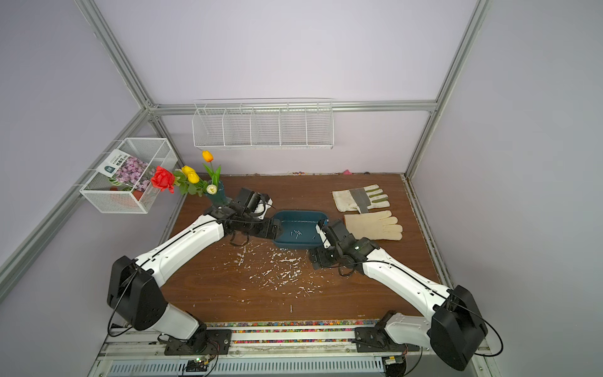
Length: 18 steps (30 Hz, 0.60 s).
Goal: Put the screws on the desktop into the storage box
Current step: Place the screw in the storage box.
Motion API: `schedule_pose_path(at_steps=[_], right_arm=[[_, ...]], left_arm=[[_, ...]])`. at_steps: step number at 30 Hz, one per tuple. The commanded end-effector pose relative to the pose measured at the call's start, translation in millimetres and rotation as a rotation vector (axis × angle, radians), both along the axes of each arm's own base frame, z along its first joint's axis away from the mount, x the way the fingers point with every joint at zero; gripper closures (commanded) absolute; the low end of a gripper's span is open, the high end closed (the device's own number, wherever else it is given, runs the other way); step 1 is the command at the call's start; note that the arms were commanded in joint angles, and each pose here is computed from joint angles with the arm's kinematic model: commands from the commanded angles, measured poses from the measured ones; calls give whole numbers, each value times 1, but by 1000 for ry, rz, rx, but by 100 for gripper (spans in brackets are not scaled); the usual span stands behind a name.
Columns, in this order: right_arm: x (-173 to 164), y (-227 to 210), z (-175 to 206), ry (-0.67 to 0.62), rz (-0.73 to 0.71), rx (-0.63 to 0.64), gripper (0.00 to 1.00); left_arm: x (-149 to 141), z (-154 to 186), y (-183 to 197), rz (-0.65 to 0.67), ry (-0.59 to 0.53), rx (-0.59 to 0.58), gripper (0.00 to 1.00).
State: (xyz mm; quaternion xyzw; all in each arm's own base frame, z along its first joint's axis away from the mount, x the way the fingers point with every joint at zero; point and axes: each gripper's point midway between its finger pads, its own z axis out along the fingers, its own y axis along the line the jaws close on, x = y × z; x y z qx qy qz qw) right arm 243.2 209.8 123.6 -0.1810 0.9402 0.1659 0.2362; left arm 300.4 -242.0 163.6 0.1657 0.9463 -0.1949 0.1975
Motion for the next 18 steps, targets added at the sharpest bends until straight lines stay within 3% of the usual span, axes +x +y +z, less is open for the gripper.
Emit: schedule_pose_path(at_steps=[1, 10, 18], right_arm=[[-1, -1, -3, 18, 0, -24, 8], [3, 1, -18, 52, -10, -52, 16], [10, 11, -36, 87, 3, -63, 29]], left_arm=[[-22, 0, 10, -47, 23, -2, 0], [-66, 24, 12, -174, -49, -156, 0], [-90, 28, 25, -154, -88, -219, 0]])
